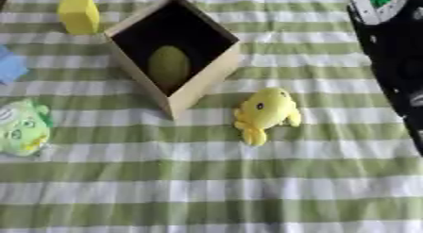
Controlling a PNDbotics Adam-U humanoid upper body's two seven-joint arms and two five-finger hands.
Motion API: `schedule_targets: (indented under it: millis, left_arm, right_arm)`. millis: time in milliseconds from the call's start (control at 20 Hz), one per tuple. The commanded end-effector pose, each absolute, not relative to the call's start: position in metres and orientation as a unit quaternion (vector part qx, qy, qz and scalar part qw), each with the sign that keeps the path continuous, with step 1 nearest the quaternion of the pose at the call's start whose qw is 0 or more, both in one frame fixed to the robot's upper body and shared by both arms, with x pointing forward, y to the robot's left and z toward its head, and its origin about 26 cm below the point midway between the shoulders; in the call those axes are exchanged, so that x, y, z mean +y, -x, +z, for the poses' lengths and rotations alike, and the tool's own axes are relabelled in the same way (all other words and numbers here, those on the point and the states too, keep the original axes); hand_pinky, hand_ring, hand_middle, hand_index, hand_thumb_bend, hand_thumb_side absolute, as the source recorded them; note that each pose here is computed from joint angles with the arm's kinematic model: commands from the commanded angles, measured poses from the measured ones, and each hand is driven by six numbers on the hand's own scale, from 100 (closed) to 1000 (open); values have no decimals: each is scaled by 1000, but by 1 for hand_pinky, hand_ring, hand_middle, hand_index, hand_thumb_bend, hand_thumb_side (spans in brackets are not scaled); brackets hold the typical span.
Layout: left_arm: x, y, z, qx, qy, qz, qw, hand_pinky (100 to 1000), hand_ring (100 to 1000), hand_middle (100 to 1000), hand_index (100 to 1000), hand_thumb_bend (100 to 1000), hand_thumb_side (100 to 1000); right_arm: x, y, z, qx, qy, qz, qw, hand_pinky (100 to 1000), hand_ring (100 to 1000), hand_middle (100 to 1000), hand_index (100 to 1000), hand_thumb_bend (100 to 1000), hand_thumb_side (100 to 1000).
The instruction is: Pick up objects on the table and place them in the box.
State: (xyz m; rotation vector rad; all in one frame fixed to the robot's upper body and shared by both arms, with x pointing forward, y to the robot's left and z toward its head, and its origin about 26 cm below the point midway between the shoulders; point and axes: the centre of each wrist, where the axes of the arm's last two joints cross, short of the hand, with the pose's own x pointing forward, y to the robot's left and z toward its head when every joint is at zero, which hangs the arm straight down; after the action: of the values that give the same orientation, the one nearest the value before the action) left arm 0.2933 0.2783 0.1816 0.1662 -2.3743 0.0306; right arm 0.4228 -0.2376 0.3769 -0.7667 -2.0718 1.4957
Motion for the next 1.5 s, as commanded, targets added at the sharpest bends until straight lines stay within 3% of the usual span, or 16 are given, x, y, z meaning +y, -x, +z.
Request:
schedule_targets:
  millis: [50, 400, 1100, 1200, 1350, 1500]
  left_arm:
    - [278, -292, 190, -932, -61, 3, 358, 788, 791, 709, 875, 100, 753]
    - [275, -293, 192, -933, -53, 4, 356, 787, 792, 709, 875, 100, 752]
    - [275, -293, 190, -932, -52, 7, 360, 787, 793, 708, 875, 100, 755]
    - [275, -293, 189, -931, -52, 7, 361, 787, 793, 708, 875, 100, 756]
    - [275, -293, 189, -931, -52, 8, 361, 787, 793, 708, 875, 100, 756]
    - [275, -293, 189, -931, -52, 8, 362, 787, 793, 708, 875, 100, 757]
  right_arm:
    - [-197, -414, 384, -760, 248, 564, 207, 891, 738, 540, 609, 100, 100]
    - [-151, -425, 359, -724, 207, 619, 223, 895, 743, 549, 619, 100, 100]
    - [-149, -448, 325, -686, 244, 641, 245, 885, 758, 571, 642, 100, 100]
    - [-149, -448, 324, -681, 245, 646, 241, 887, 790, 623, 692, 100, 100]
    - [-149, -447, 323, -668, 239, 667, 229, 922, 950, 849, 884, 100, 100]
    - [-153, -446, 326, -648, 254, 683, 222, 948, 1000, 912, 924, 100, 116]
